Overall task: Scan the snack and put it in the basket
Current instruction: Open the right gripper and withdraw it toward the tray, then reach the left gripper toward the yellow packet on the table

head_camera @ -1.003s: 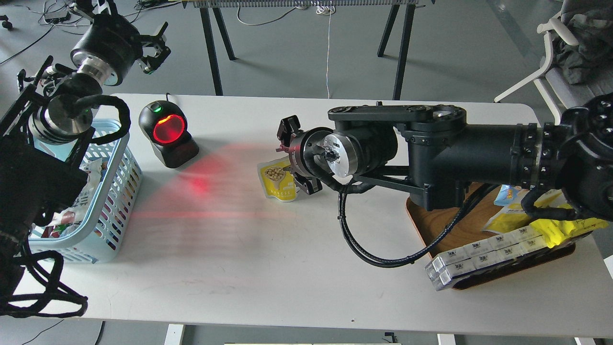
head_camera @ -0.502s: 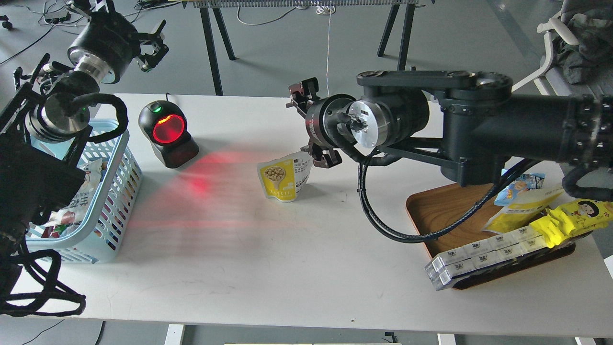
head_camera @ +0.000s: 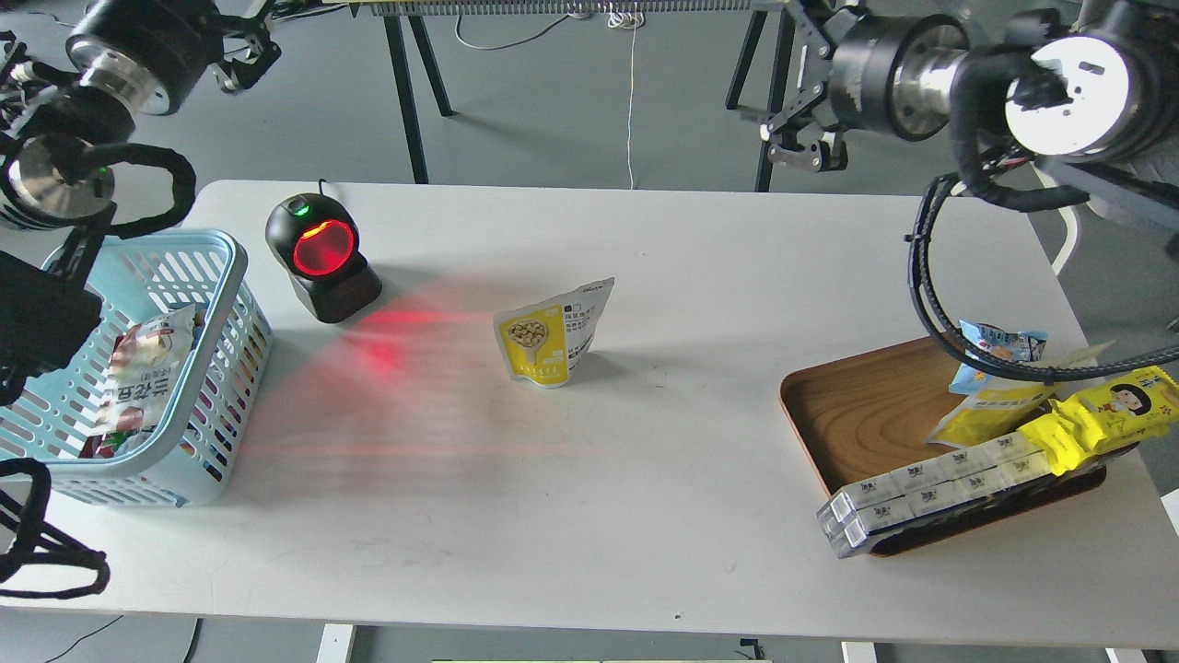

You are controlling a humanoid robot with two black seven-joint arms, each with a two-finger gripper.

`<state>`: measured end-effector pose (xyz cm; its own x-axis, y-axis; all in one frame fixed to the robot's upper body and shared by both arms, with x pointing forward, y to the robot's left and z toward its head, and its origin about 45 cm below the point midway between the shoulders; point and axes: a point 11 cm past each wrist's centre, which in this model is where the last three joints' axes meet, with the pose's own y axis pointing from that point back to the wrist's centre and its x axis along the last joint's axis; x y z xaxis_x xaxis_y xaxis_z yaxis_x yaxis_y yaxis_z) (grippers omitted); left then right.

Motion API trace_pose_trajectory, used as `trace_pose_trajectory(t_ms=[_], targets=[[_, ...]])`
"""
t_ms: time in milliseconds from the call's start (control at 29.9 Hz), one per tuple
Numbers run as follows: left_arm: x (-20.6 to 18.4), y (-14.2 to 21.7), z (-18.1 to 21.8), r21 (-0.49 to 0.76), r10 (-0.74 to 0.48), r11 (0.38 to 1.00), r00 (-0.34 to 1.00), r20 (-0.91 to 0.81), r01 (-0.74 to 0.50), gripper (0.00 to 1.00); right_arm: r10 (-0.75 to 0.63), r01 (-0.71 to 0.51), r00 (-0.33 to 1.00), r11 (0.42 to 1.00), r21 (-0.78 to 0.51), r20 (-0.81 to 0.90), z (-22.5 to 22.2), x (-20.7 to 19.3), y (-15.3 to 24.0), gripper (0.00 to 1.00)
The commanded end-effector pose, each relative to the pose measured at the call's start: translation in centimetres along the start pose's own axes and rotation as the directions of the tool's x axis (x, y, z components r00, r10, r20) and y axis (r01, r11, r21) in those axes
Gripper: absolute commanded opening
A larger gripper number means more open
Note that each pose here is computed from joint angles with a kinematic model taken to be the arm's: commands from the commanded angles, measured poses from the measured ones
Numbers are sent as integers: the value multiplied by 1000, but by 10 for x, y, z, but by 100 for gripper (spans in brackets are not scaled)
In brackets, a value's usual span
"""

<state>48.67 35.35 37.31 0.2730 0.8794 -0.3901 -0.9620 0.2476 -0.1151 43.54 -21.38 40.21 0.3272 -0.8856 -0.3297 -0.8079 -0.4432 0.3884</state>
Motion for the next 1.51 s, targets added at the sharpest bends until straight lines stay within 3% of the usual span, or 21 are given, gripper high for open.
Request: trace_pose_trajectory(t_ms=[0, 301, 435, 602, 769, 1003, 1104, 1338, 1472], targets=[[-2, 13, 29, -2, -19, 1000, 993, 116, 19, 100, -15, 6, 995, 996, 91, 95, -9, 39, 18, 88], [-12, 60, 83, 94, -81, 995, 902, 424, 45, 100, -25, -53, 965, 957, 287, 262, -18, 142, 49, 88], [-18, 83, 106, 124, -102, 992, 787, 609, 33, 100, -39, -74, 954, 929, 362, 296, -18, 173, 59, 90], [-41, 108, 117, 195, -184, 979, 639, 747, 53, 100, -58, -94, 942, 900, 427, 330, -6, 196, 51, 91], [-38, 133, 117, 267, -219, 964, 561, 798, -3, 100, -60, -105, 930, 902, 418, 361, 8, 202, 42, 91], [-39, 162, 136, 420, -387, 906, 290, 875, -59, 100, -67, -121, 918, 891, 437, 392, 10, 207, 44, 92], [-43, 164, 143, 420, -401, 906, 204, 893, -60, 100, -61, -128, 916, 892, 434, 396, 12, 209, 43, 92], [-54, 146, 103, 478, -489, 873, -161, 857, -99, 100, -12, -186, 904, 889, 418, 427, 21, 227, 44, 95], [-74, 137, 69, 531, -522, 846, -271, 809, -44, 100, 6, -200, 898, 896, 397, 439, 34, 232, 44, 95]])
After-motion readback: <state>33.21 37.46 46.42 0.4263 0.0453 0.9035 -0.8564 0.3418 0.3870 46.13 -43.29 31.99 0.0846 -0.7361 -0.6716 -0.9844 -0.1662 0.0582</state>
